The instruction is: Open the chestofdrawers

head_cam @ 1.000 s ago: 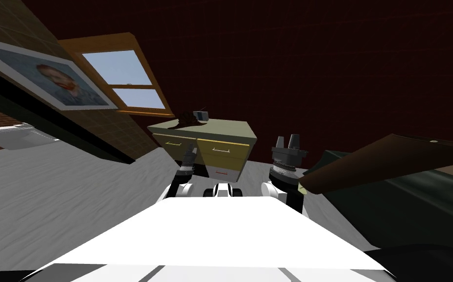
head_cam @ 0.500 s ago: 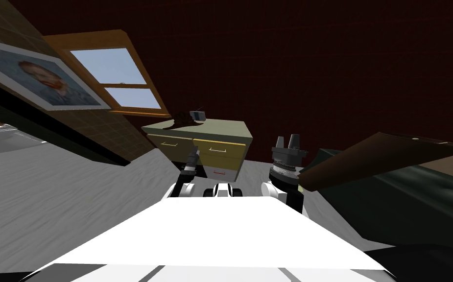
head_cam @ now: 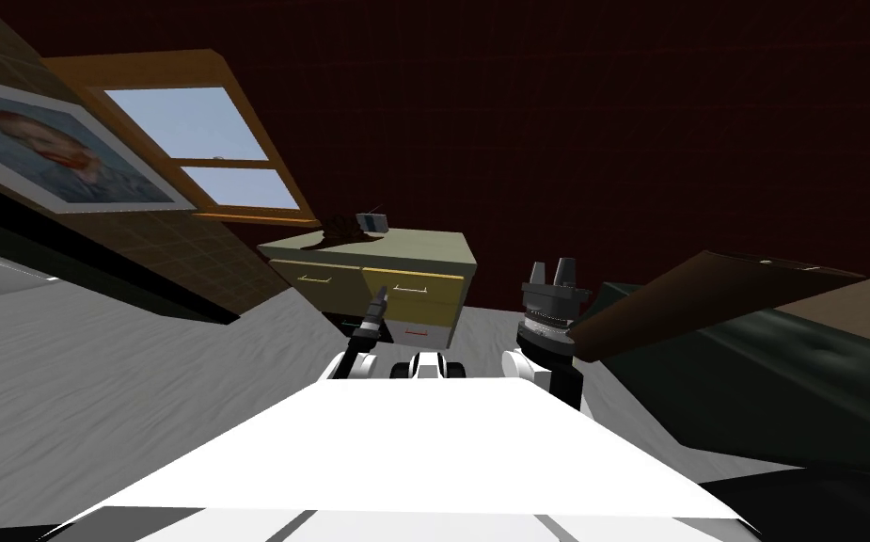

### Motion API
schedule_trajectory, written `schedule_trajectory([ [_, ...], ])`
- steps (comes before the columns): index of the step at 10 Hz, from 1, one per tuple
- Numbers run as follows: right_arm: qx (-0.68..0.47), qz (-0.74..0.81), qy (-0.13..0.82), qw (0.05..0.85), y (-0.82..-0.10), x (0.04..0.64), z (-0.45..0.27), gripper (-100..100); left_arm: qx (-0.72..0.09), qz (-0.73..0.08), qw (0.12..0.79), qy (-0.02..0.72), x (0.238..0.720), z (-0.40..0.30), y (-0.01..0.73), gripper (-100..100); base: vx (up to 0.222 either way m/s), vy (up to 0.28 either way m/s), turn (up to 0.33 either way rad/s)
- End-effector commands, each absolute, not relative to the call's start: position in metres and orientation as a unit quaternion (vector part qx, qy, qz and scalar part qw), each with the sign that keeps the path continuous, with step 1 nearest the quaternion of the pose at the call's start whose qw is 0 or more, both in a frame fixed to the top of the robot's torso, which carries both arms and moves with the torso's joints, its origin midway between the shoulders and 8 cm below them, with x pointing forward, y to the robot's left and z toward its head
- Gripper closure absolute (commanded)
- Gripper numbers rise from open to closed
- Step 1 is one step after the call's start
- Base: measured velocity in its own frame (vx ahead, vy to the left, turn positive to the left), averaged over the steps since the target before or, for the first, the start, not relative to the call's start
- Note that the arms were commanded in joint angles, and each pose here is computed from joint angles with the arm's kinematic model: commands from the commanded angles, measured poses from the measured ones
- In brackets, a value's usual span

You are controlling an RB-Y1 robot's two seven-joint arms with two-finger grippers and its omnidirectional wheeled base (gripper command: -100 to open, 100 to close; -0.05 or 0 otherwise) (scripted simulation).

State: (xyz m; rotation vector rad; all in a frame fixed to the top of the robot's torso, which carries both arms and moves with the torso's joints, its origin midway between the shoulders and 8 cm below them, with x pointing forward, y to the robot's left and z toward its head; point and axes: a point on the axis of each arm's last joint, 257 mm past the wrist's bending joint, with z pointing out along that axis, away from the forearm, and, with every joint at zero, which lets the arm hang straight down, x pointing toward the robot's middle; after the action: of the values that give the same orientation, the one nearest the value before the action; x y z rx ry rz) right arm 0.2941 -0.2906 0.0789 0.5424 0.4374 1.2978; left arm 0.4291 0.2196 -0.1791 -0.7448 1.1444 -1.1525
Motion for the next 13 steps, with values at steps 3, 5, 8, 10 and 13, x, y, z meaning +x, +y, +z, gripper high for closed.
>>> schedule_trajectory([
  [3, 0.247, 0.592, 0.199, 0.741, -0.291, 0.294, 0.079, 0, -0.327, -0.489, 0.615, 0.525, 0.435, -0.206, 0.213, -100, -0.001, -0.043, -0.040],
  [5, 0.247, 0.592, 0.200, 0.741, -0.291, 0.294, 0.079, 0, -0.328, -0.487, 0.615, 0.527, 0.437, -0.196, 0.214, -100, 0.074, -0.005, -0.015],
  [8, 0.247, 0.592, 0.199, 0.741, -0.291, 0.294, 0.079, 0, -0.327, -0.488, 0.614, 0.527, 0.435, -0.207, 0.213, 100, -0.022, -0.005, 0.012],
  [10, 0.247, 0.592, 0.199, 0.741, -0.291, 0.294, 0.079, 0, -0.329, -0.491, 0.612, 0.526, 0.436, -0.199, 0.211, -100, -0.031, -0.014, -0.009],
  [13, 0.247, 0.592, 0.199, 0.741, -0.291, 0.294, 0.079, 0, -0.335, -0.490, 0.606, 0.530, 0.437, -0.195, 0.209, -100, -0.008, -0.048, -0.011],
])
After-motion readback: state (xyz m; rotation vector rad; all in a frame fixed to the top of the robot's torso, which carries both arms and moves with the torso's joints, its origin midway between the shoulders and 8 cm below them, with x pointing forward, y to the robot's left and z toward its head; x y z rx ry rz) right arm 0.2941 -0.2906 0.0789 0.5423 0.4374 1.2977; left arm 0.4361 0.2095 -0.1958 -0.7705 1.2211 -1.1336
